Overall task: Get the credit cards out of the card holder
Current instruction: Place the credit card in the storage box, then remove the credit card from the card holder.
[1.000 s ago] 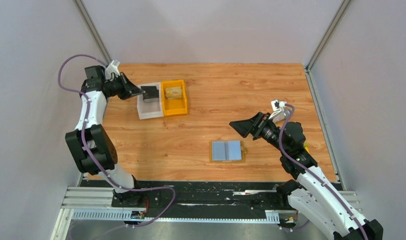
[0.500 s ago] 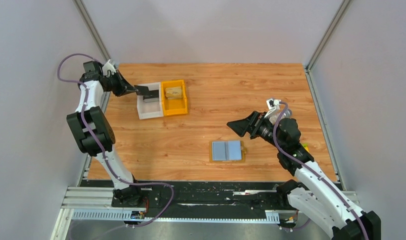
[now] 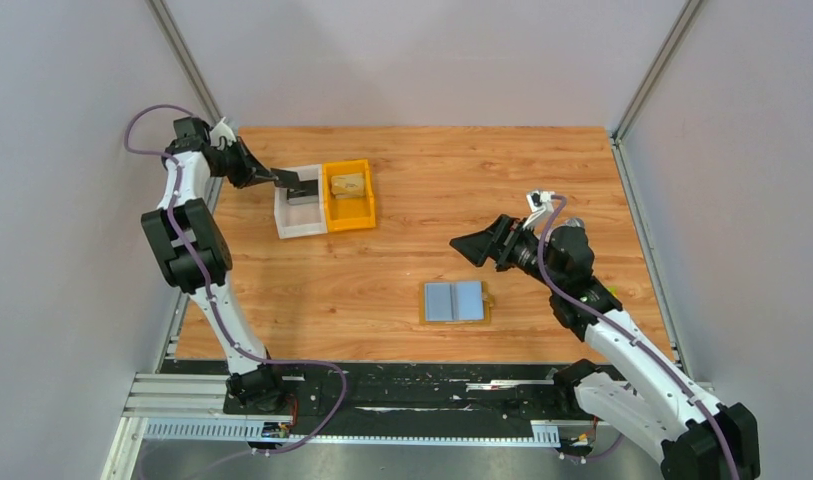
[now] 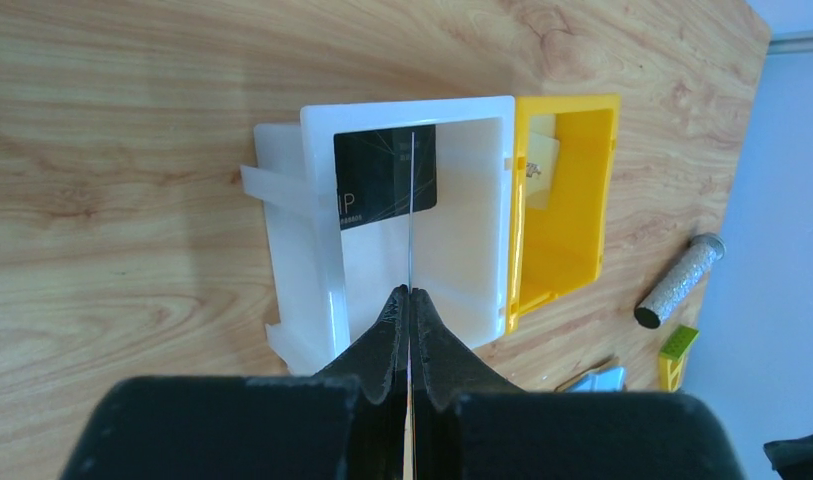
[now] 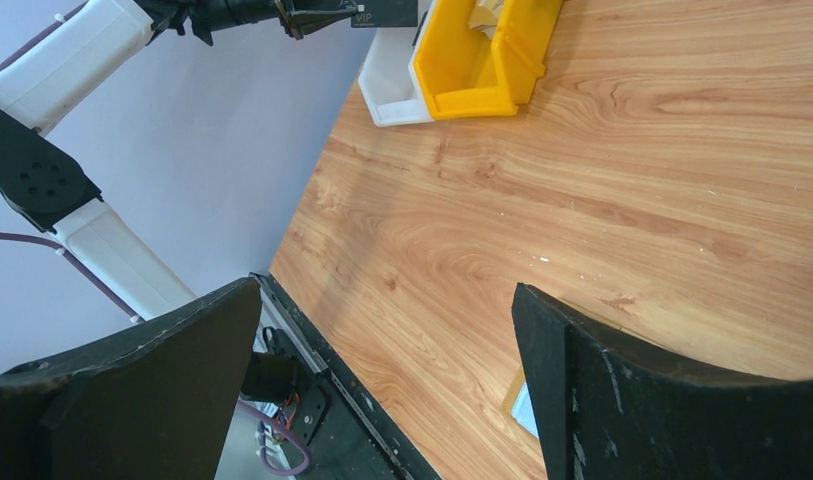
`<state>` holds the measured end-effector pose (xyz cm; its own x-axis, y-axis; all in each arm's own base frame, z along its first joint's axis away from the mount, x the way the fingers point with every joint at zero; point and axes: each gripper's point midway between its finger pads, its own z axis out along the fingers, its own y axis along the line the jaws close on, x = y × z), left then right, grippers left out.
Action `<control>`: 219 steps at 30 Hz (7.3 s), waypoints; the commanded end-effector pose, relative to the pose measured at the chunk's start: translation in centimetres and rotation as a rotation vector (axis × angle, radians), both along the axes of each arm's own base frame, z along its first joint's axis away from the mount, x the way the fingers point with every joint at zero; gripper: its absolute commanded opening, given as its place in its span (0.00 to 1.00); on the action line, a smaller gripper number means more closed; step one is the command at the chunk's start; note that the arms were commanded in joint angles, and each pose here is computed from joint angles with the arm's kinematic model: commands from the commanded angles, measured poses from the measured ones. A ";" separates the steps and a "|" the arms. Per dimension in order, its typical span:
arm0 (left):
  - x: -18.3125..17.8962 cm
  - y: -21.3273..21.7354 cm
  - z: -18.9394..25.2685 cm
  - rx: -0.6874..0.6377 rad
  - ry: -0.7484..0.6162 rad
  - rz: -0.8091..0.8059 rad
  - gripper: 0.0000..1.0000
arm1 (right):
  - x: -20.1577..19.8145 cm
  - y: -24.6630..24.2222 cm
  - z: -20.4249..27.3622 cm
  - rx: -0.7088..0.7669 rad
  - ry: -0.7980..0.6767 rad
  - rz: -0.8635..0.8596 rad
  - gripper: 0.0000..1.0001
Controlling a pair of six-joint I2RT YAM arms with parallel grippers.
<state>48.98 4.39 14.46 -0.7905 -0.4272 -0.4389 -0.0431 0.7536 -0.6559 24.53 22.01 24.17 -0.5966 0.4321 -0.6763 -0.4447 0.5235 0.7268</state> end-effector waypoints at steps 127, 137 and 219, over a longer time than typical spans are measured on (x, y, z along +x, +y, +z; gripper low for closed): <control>-24.2 -24.0 3.8 -0.005 -0.101 -0.379 0.41 | -2.6 4.1 -20.1 -0.922 0.553 -0.183 0.72; -24.2 -24.1 3.5 -0.010 -0.096 -0.381 0.41 | -1.9 5.8 -16.9 -0.847 0.494 -0.145 0.69; -25.4 -35.3 -4.7 -0.199 0.043 -0.561 0.20 | -2.4 6.1 -18.4 -0.694 0.456 -0.099 0.26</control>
